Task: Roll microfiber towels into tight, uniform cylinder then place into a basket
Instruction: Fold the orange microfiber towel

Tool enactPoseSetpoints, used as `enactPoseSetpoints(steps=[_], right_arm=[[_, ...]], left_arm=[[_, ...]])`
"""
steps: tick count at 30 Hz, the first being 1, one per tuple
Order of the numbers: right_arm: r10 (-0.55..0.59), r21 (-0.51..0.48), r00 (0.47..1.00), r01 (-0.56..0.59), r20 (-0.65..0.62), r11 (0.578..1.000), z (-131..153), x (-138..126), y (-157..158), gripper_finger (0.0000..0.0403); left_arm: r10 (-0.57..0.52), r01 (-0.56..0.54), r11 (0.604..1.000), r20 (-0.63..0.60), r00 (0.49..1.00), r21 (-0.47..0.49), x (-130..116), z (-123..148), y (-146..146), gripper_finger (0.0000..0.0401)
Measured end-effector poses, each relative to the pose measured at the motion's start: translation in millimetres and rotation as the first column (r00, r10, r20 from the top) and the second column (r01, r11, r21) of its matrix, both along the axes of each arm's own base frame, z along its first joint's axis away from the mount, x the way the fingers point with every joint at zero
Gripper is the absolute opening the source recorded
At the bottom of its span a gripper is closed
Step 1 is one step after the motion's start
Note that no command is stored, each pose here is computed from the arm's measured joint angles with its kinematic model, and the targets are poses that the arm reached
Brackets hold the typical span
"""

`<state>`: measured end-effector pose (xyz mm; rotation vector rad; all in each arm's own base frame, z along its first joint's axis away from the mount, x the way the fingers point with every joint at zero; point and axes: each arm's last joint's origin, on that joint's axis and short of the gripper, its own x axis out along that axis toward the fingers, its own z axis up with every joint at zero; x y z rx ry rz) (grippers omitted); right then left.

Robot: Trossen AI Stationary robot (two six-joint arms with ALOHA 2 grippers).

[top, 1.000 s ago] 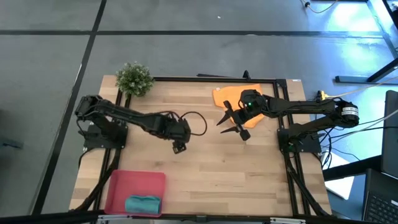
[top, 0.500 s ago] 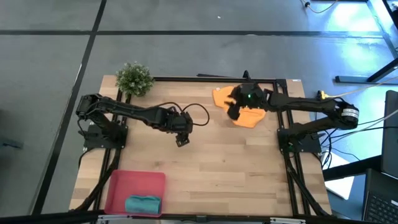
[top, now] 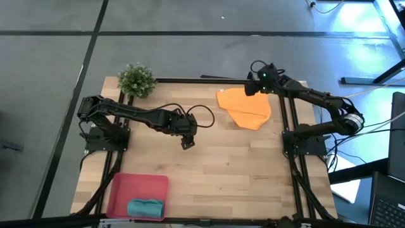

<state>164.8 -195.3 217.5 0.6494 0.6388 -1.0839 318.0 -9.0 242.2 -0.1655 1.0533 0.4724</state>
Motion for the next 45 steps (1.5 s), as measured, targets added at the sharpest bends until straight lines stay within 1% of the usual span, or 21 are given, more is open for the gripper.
enactPoseSetpoints(steps=[5,9,16,20,23,27,32,37,45], right_arm=[[-0.081,0.068,0.995,0.085,-0.057,0.994,-21.3,-11.0,-20.2,0.0178],[-0.143,0.122,0.986,0.153,-0.083,0.981,-36.5,-17.9,-31.2,0.0178],[-0.18,0.182,0.976,0.201,-0.122,0.963,-55.6,-22.1,-40.1,0.0177],[-0.145,0.231,0.986,0.16,-0.081,0.96,-63.3,-17.8,-43.1,0.0175],[-0.15,0.272,0.987,0.162,-0.063,0.948,-71.2,-15.6,-44.6,0.0171],[-0.123,0.301,0.992,0.129,-0.041,0.945,-80.7,-10.0,-46.3,0.0164],[-0.103,0.304,0.994,0.105,-0.025,0.947,-88.8,-1.3,-46.7,0.0161],[-0.057,0.293,0.998,0.062,-0.028,0.954,-92.1,9.4,-42.9,0.0161],[0.065,0.314,0.998,-0.07,0.025,0.947,-92.1,33.4,-25.2,0.0161]], left_arm=[[-0.005,0.005,1.0,0.011,1.0,-0.001,1.0,0.4,-1.6,0.0276],[-0.004,0.004,1.0,0.012,1.0,-0.001,1.1,0.4,-1.7,0.0276],[-0.005,0.005,1.0,0.011,1.0,-0.001,1.0,0.3,-1.8,0.0276],[-0.004,0.004,1.0,0.011,1.0,-0.001,1.0,0.3,-1.6,0.0276],[-0.004,0.004,1.0,0.011,1.0,-0.001,1.0,0.3,-1.6,0.0276],[-0.01,0.01,1.0,0.011,1.0,-0.001,0.9,0.3,-3.4,0.0276],[-0.022,0.022,1.0,0.011,1.0,-0.001,0.7,0.3,-7.3,0.0276],[-0.039,0.039,0.999,0.01,0.999,-0.001,0.4,0.2,-12.9,0.0276],[-0.042,0.042,0.999,0.01,0.999,-0.001,0.3,0.2,-14.1,0.0276]])
